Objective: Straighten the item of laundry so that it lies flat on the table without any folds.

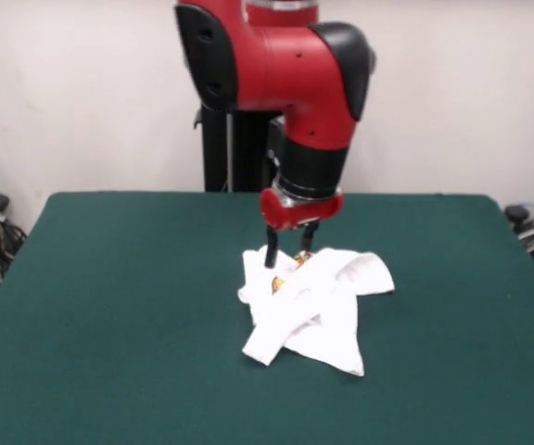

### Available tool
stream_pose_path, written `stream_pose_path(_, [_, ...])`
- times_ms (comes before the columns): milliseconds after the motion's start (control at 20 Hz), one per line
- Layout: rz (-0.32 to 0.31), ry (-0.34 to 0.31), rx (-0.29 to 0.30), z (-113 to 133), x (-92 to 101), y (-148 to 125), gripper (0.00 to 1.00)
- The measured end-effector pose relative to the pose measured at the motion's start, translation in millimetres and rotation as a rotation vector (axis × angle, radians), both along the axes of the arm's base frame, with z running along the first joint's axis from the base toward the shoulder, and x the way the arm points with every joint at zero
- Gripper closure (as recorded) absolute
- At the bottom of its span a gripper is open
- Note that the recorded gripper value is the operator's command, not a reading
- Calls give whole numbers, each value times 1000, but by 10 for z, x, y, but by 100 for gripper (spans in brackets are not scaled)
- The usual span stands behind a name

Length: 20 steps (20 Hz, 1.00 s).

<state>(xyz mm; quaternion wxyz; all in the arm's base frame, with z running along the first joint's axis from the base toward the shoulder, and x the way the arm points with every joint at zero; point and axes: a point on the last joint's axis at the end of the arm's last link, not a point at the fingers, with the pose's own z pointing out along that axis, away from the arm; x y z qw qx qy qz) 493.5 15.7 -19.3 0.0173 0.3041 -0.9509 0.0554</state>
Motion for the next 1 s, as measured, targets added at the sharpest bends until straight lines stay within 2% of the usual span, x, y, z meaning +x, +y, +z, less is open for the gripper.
stream_pose_path(250, [-35,-30,-10,159,79,-198,0])
stream_pose_path(450, [-40,-44,-14,233,118,-234,0])
stream_pose_path(1000, [-42,-29,-9,174,72,-217,0])
